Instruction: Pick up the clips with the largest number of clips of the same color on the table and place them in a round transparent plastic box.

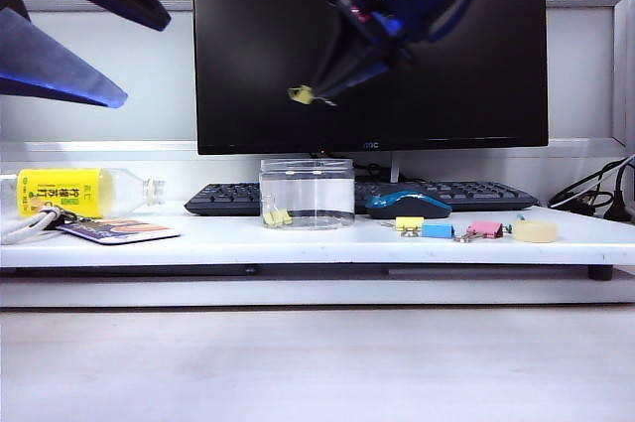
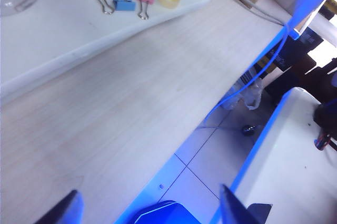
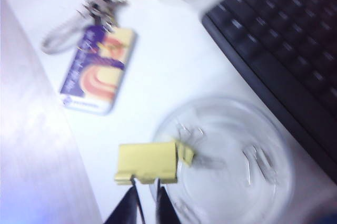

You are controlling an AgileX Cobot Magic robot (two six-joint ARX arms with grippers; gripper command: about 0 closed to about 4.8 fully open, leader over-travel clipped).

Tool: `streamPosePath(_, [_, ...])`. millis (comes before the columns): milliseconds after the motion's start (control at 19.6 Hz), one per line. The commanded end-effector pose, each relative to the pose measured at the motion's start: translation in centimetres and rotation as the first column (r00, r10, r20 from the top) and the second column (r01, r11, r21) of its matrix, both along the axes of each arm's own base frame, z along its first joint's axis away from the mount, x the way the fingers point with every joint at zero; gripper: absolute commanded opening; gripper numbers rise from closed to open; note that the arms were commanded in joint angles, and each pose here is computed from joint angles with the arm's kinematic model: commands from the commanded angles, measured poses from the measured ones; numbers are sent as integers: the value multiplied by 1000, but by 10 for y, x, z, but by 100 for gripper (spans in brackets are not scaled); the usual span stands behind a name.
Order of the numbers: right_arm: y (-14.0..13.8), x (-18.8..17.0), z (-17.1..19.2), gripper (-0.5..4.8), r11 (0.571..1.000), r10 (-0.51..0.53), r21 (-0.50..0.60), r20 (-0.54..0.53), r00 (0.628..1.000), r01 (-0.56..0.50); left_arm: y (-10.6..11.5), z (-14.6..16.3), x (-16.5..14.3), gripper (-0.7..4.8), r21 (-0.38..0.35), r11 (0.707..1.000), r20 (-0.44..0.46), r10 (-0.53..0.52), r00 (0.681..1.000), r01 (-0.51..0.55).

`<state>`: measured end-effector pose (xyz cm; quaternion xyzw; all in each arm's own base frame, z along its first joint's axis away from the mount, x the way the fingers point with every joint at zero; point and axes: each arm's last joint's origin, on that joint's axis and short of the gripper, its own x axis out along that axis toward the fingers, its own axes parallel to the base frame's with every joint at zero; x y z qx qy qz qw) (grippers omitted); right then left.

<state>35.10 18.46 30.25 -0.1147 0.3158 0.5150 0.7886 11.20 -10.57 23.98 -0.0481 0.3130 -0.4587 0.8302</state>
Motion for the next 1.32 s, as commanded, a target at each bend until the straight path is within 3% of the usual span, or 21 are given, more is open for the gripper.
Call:
streamPosePath(51, [5, 11, -11, 52, 1000, -21, 6, 3, 1000, 21, 0, 2, 0, 344, -8, 1000, 14, -3, 1000, 4])
streamPosePath(408, [11, 24, -34, 60, 999, -38, 2, -31, 999, 38, 0, -2, -1, 344, 10, 1000, -7, -3, 1000, 3])
streamPosePath(509, [12, 25, -33, 119, 999, -43, 14, -19, 999, 43, 1, -3, -1, 344, 12, 1000, -10, -4, 1000, 4])
streamPosePath(866, [11, 26, -34, 182, 998, -66, -8, -15, 998, 66, -4, 7, 0, 344, -100, 990, 55, -97, 994, 102])
streamPosePath(1070, [2, 22, -23, 257, 993, -114, -43, 1, 994, 114, -3, 3, -1, 344, -54, 991, 63, -118, 991, 122])
streamPosePath(1324, [-20, 6, 2, 257, 962, -225, -147, 41, 974, 228, -2, 0, -2, 344, 10, 987, 97, -161, 982, 161])
